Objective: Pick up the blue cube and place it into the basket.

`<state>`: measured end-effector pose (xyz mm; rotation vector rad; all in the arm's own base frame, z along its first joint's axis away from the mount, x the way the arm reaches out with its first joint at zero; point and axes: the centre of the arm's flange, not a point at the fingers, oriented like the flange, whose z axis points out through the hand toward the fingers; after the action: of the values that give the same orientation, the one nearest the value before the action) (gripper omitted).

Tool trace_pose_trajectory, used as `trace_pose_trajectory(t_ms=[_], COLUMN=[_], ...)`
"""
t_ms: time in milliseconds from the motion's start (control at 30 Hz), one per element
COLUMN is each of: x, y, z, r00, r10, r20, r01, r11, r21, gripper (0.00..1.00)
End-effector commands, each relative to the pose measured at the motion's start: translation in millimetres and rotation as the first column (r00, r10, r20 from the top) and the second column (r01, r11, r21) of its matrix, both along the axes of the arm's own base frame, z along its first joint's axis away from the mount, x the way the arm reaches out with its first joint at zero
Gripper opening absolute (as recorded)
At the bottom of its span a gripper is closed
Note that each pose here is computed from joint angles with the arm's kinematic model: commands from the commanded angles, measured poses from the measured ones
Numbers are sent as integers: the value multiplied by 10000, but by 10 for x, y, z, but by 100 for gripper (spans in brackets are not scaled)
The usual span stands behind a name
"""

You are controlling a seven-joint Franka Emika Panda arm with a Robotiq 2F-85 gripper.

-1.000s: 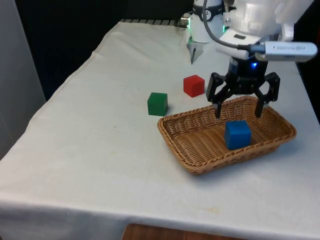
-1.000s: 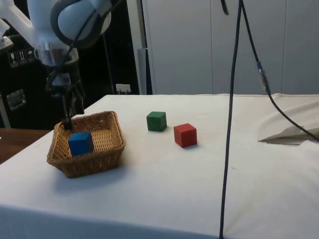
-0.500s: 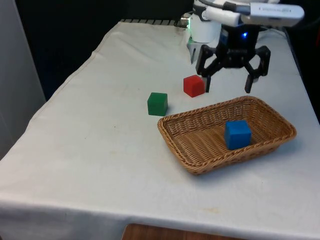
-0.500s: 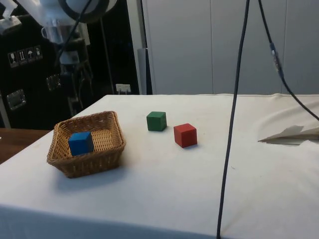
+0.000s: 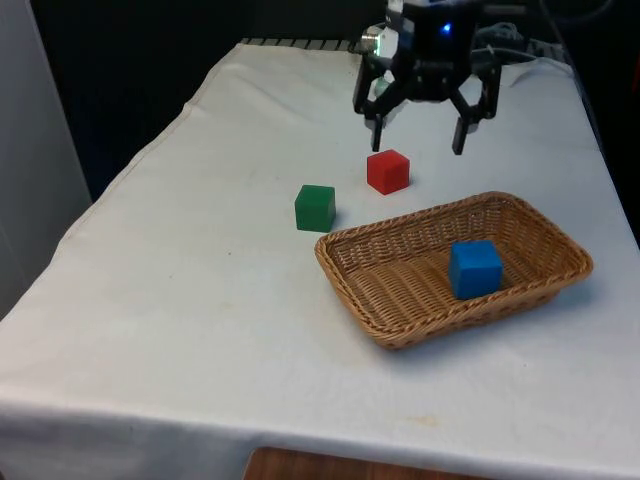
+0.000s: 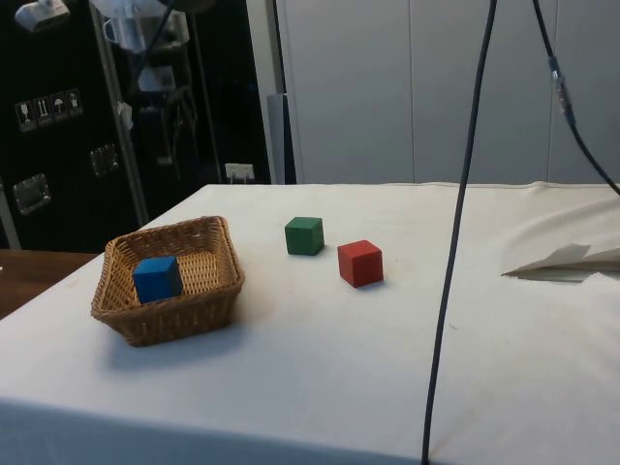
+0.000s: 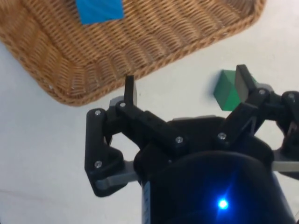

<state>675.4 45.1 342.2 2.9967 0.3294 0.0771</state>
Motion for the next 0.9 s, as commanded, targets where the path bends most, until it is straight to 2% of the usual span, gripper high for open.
trace_pose_trajectory(t_ms=[0,200,233,267,500,533,567,633,833,867], x=[-11,-32,-19,-33,-55,-40,-57,-64,-78,-66], y=[-42,-214,-171,-244,-518,-494,-554,-619,-797,-785], z=[29,86,67,95,136,125,139,147,166,152], r00=[9999,9999,10000,9999,9998,9999,9997,9997,9996,9997], r10=[22,-22,-30,-29,-81,-123,-92,-121,-195,-209], r20=[105,147,46,161,203,108,207,217,204,119], r01=[-24,20,30,27,77,122,88,116,191,208], r11=[9999,9999,10000,9999,9998,9999,9998,9997,9996,9997], r21=[102,127,35,129,187,92,187,203,190,125], gripper=[100,100,100,100,100,100,100,100,100,100])
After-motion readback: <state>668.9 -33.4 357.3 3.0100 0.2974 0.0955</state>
